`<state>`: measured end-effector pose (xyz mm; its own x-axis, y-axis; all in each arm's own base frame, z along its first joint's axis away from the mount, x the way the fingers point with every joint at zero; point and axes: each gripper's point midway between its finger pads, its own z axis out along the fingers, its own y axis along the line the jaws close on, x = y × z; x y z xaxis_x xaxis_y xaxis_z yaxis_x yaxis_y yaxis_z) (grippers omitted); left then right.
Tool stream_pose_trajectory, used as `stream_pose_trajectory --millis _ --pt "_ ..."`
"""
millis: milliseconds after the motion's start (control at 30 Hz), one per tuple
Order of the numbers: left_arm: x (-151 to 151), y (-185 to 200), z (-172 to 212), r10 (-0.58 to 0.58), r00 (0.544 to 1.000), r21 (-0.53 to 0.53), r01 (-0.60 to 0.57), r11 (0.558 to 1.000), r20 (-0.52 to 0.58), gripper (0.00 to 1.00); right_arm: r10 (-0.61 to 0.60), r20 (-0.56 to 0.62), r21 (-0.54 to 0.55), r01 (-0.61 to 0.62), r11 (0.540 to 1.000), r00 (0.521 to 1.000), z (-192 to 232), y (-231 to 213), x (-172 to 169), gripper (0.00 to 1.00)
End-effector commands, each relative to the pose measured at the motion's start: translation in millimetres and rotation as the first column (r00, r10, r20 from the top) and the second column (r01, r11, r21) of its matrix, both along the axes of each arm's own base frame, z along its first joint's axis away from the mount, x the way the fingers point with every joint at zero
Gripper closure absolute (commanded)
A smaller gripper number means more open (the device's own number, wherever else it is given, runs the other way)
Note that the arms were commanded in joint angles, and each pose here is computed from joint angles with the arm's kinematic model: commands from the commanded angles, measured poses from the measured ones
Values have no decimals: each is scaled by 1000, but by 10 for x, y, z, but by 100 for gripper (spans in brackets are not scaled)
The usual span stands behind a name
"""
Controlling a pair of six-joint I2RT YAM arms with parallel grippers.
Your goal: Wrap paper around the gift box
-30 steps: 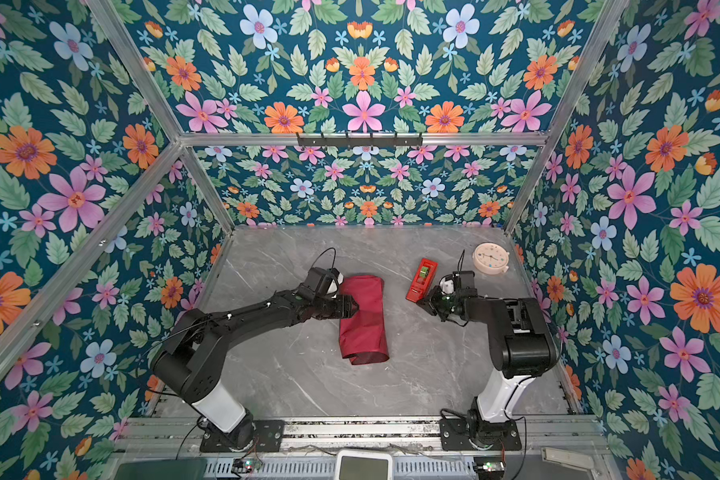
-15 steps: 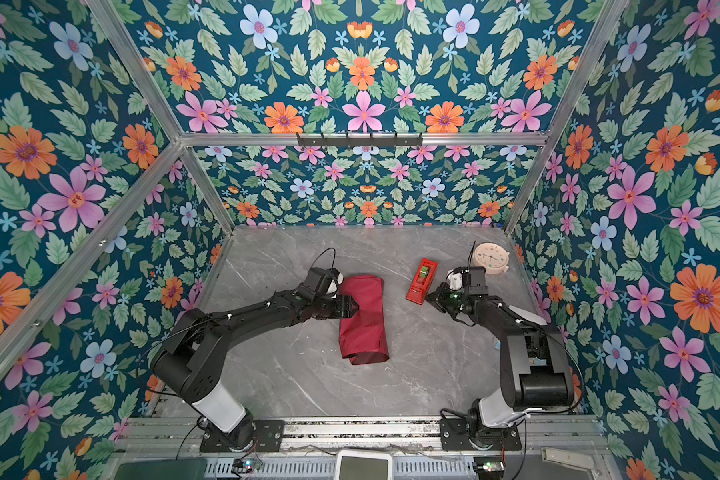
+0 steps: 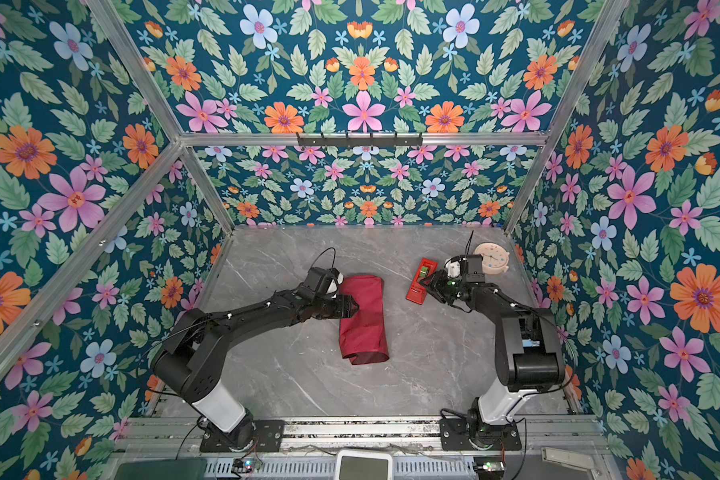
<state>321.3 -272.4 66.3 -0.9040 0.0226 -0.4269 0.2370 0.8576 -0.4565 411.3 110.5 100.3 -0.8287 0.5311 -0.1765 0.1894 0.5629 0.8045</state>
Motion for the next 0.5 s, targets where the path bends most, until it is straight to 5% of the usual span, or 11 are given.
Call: stream_pose_trajectory --millis 0,467 --pt "-189 355 -331 43 995 189 -26 982 -85 27 -12 9 40 11 999 1000 22 22 108 59" --pt "-186 355 -335 42 995 190 -25 981 -85 27 -80 -76 105 88 991 994 -206 11 236 67"
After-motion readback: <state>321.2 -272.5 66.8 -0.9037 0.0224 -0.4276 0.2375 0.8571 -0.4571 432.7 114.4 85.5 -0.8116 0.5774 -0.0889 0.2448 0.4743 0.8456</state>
